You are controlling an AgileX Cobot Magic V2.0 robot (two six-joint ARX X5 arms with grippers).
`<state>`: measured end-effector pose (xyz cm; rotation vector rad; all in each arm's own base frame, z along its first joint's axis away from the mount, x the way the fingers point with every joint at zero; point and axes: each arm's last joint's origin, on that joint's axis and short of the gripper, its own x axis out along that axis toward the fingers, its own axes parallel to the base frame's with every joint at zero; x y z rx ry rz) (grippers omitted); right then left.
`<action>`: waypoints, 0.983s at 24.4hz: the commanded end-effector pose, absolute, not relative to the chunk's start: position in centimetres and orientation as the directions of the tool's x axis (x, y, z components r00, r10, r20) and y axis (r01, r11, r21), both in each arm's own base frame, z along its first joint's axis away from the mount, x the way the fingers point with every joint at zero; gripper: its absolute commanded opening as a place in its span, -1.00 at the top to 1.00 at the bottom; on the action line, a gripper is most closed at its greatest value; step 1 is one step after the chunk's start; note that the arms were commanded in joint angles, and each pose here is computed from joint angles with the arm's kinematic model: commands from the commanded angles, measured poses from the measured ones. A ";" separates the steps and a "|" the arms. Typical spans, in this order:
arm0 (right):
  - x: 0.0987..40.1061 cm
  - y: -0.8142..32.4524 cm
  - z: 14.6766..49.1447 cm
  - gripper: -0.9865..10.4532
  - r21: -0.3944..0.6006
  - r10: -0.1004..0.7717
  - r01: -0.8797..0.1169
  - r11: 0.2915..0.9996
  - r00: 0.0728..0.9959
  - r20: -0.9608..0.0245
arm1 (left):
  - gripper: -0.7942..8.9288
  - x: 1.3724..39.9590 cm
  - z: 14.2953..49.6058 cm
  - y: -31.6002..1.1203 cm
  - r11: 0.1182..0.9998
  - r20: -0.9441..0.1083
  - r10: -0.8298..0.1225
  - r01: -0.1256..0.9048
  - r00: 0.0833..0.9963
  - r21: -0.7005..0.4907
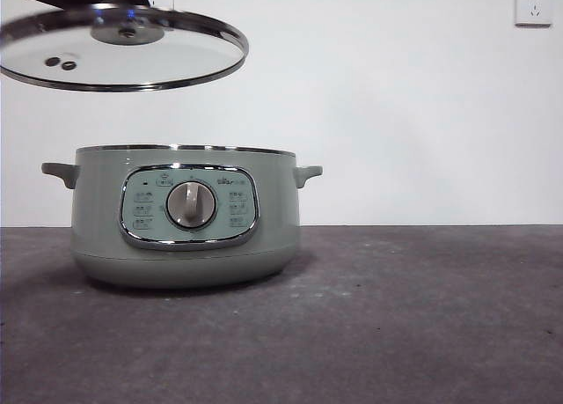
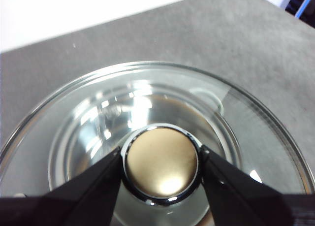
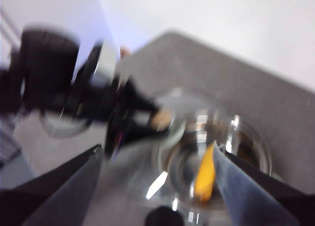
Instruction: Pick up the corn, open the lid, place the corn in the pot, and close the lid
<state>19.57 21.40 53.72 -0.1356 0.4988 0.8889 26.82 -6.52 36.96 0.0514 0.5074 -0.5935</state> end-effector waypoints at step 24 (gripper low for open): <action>11.1 11.4 40.6 0.17 -0.016 0.290 -0.542 0.840 0.473 -0.832 | 0.85 33.7 31.1 -12.5 0.831 -0.501 -0.475 0.556 0.724 0.016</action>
